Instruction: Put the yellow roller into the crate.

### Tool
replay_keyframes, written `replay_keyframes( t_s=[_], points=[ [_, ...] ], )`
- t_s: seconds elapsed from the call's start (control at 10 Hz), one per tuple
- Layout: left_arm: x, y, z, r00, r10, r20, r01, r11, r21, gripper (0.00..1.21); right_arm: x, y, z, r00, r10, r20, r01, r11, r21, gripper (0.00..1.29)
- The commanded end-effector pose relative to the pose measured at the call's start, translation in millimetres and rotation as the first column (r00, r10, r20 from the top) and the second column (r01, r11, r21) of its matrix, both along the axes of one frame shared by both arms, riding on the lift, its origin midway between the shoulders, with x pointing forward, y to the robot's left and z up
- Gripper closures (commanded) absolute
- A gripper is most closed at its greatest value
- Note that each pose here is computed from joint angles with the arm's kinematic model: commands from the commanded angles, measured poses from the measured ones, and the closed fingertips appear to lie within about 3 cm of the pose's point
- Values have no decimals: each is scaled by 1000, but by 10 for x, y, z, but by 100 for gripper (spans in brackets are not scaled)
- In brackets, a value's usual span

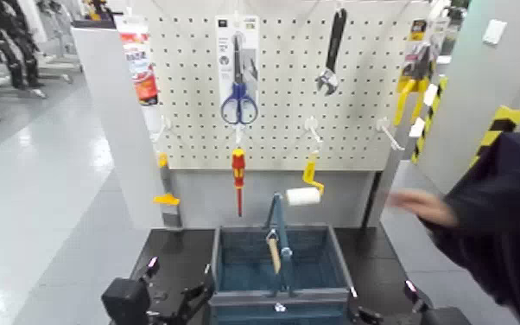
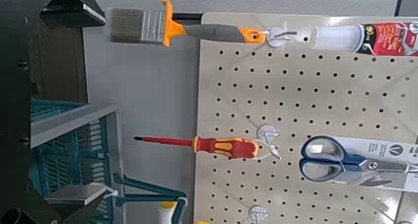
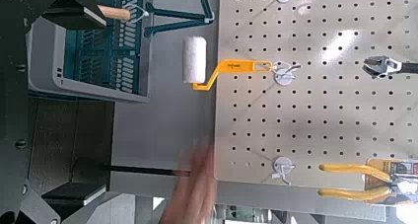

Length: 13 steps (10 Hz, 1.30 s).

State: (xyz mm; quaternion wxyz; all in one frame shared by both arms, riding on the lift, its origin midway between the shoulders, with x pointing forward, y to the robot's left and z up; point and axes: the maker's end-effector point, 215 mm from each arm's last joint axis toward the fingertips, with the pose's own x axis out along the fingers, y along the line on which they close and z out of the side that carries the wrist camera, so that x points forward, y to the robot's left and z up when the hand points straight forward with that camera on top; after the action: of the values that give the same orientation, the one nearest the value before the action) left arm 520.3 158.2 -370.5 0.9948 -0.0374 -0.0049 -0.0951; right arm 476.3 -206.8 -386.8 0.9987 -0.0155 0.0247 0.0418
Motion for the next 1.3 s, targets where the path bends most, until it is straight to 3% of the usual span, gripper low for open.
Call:
replay_keyframes(
  t_s=[0.1,0.6,0.9,1.3],
  points=[
    [-4,6,-3,1000,2,0,-2,1000,-2,11,-2,-9,-3,1000,-1,-1,1,1000,0,14],
    [-20,7,-20,1000,2,-3,-2,1000,-2,11,-3,-57,-23,1000,-8,-7,8,1000,11,13],
    [-30,16,-21,1000,4,-1,-4,1000,-1,11,241,-242,138,997,76,-12,-76,997,-20,13],
    [-26,2,-31,1000,-1,-5,1,1000,-4,11,737,-236,291,976,214,-37,-215,976,-32,13]
  ],
)
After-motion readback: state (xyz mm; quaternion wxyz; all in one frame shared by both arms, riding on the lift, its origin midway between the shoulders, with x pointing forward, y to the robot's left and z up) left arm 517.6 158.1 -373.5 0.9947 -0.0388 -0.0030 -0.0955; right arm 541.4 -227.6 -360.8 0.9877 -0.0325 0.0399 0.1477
